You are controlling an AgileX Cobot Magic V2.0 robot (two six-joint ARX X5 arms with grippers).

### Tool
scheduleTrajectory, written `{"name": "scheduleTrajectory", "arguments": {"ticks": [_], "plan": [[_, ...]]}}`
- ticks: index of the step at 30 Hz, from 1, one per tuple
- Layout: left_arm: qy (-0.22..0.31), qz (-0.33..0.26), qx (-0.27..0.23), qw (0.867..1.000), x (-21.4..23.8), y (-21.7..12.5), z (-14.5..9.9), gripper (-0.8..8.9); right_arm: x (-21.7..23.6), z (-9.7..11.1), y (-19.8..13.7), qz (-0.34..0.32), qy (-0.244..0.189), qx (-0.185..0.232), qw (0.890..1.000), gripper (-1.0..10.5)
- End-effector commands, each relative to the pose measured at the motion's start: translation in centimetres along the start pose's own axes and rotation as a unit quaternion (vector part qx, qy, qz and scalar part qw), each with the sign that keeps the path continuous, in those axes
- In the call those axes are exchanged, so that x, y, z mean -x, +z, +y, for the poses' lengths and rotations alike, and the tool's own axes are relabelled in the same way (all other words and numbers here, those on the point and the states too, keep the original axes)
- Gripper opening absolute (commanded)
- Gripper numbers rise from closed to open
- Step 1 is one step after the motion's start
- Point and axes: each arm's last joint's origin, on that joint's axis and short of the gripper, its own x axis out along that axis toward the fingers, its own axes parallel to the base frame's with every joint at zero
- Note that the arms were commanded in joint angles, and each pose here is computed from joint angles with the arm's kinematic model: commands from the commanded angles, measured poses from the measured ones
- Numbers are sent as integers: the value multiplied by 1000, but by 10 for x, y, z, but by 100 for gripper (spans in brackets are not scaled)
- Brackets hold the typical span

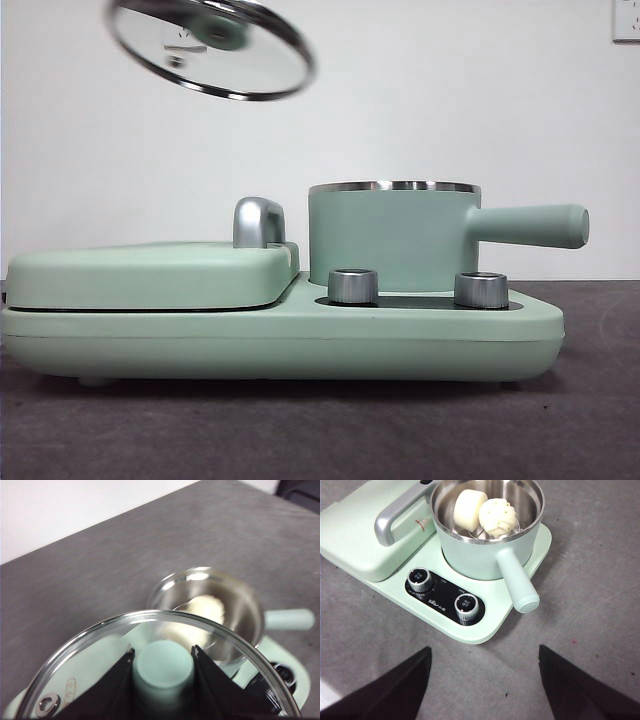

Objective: Put the buns in a small steamer

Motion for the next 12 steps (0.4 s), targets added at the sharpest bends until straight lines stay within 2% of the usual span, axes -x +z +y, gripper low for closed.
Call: {"name": "scheduleTrajectory", "arguments": {"ticks": [1, 7, 12], "plan": [[-23, -46, -8, 999, -19, 14, -11, 10, 1, 1, 2, -5, 1, -5, 1000, 338], [-60, -85, 6, 995, -64, 14, -32, 10, 1, 1, 3, -11, 1, -6, 1000, 338], [-57, -119, 9, 991, -95, 11, -40, 10, 1, 1, 4, -15, 1, -6, 1000, 338]]}}
